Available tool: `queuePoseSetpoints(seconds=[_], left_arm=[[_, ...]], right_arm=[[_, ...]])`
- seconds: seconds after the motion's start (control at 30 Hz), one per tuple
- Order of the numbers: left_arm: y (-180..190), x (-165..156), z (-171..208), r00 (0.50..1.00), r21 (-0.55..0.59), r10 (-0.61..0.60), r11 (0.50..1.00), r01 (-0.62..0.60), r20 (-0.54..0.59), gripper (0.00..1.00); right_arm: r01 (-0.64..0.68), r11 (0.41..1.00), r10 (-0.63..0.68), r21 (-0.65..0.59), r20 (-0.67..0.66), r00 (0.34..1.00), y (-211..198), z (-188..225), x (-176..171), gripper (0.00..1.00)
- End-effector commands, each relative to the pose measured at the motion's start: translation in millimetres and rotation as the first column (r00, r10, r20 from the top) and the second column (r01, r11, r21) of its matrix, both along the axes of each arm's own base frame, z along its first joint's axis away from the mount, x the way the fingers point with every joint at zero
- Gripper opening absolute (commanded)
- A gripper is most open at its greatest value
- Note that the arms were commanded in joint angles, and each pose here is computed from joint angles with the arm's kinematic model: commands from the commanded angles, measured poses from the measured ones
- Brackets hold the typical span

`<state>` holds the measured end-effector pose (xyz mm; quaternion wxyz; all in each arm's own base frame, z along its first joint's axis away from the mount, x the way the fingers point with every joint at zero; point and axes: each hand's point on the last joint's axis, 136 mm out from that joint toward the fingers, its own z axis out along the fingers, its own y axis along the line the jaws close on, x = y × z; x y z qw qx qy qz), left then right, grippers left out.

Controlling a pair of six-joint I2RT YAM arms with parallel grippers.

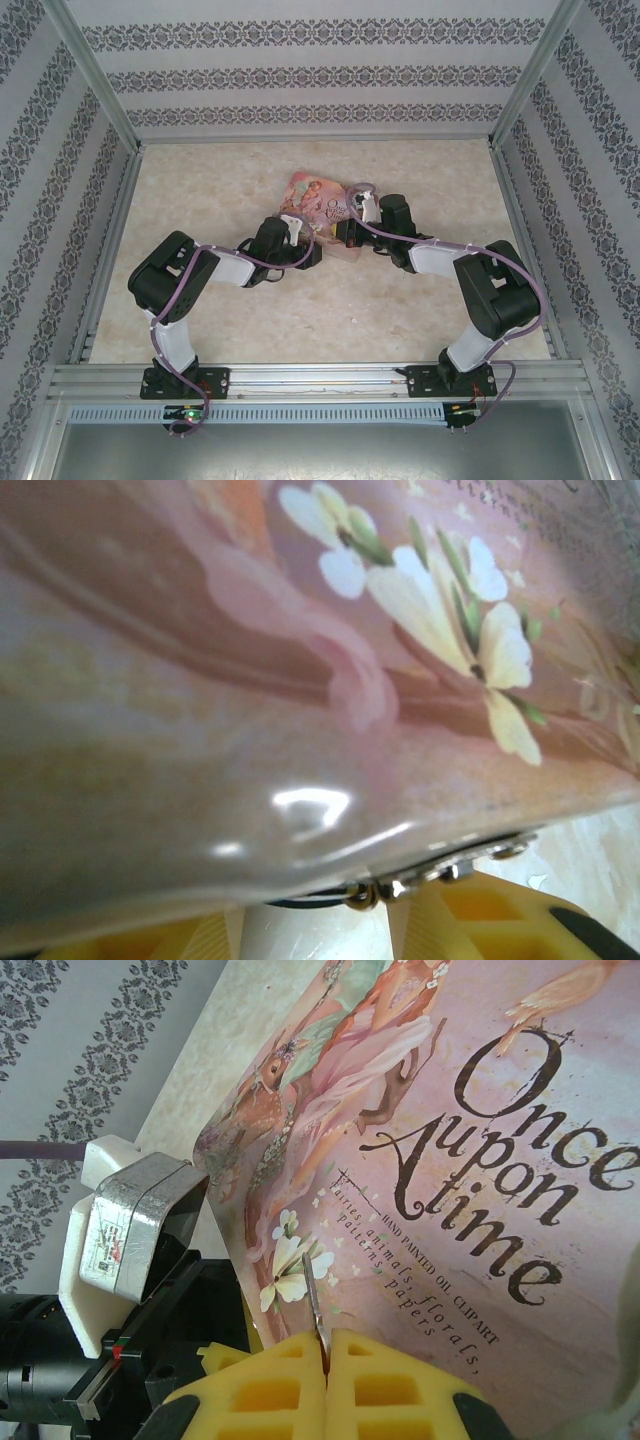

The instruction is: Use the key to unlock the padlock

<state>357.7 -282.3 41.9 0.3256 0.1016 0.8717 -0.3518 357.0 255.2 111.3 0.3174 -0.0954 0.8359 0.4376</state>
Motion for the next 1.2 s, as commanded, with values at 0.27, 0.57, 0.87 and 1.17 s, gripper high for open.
queuePoseSetpoints(seconds=[0.27,0.57,0.87,1.17], left_arm=[[-11.4,10.5,23.1,0.999,-0.029,0.012,1.000,-0.010,0.052,0.28],[-10.5,2.0,29.8,1.000,-0.040,0.003,0.999,-0.003,0.015,0.24],[-10.3,-17.9,46.5,0.994,-0.092,-0.004,0.996,-0.007,-0.109,0.21],[-13.5,-35.1,59.7,0.963,-0.134,-0.014,0.991,-0.024,-0.271,0.18]], right_arm=[[-0.018,0.998,0.012,-0.063,-0.104,0.995,0.9,-30.4,-19.8,0.00],[-0.030,0.999,0.031,-0.015,0.038,0.999,5.8,14.5,-11.8,0.00],[-0.062,0.996,0.077,-0.065,0.257,0.963,-10.8,52.2,-43.4,0.00],[-0.164,0.975,0.211,-0.151,0.387,0.898,-4.8,47.7,-102.8,0.00]])
